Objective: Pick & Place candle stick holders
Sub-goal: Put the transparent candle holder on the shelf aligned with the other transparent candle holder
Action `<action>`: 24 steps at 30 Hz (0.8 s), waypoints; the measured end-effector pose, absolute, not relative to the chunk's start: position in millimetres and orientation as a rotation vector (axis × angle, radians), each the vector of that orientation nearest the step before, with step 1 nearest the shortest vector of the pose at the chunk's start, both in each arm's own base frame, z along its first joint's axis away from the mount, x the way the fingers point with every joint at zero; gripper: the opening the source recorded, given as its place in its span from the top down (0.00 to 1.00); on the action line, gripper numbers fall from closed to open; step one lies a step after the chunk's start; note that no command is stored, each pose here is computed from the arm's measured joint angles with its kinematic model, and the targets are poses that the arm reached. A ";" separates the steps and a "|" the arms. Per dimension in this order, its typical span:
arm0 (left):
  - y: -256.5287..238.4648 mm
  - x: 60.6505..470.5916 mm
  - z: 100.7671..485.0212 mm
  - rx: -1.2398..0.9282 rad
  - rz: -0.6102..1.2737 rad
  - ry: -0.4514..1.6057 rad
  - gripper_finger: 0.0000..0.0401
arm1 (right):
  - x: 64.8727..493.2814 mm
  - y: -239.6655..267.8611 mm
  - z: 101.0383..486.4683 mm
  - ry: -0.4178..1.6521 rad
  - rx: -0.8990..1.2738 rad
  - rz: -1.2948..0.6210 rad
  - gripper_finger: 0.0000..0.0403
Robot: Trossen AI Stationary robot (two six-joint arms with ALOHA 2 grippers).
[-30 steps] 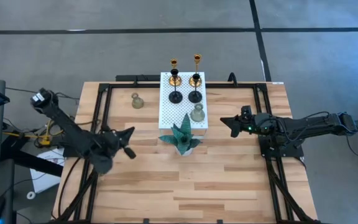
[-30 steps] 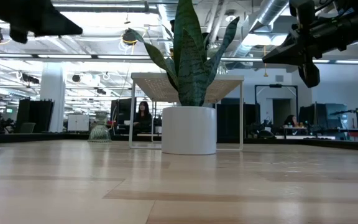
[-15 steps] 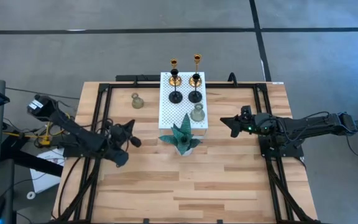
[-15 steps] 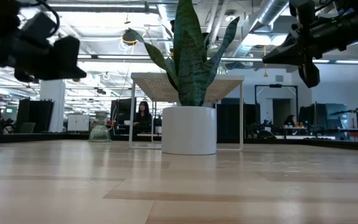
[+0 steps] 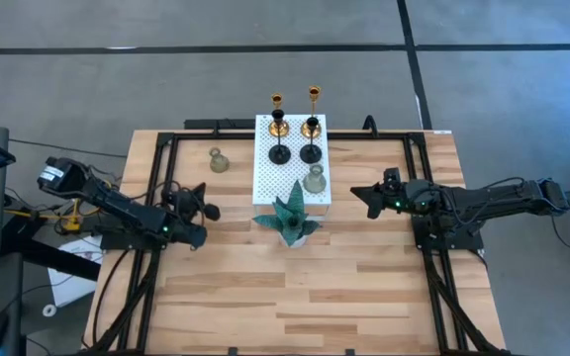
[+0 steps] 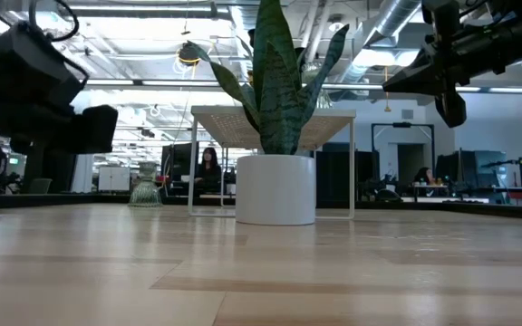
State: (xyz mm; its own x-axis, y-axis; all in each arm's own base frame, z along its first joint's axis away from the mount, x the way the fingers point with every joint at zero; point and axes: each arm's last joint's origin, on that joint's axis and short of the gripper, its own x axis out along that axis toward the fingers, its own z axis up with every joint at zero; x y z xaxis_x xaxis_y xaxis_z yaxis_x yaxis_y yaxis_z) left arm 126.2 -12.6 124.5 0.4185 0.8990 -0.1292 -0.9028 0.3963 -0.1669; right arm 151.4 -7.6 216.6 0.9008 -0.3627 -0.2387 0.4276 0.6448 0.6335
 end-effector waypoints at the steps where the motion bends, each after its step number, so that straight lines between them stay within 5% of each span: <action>1: -11.4 125.4 122.7 -0.231 1.148 0.014 0.99 | 151.4 -7.5 216.6 0.093 0.744 -0.451 1.00; 24: 38.6 138.6 124.3 -0.110 1.077 0.331 0.99 | 151.4 -7.6 216.6 0.095 0.734 -0.450 1.00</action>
State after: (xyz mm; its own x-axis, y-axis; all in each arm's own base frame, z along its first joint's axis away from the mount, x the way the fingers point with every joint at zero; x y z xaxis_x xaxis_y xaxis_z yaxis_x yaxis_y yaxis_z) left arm 138.6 38.6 124.3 0.4306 0.8446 -0.3180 -0.8774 0.4744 0.0718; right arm 151.4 -7.6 216.6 0.9006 -0.3630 -0.2390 0.4288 0.6519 0.6254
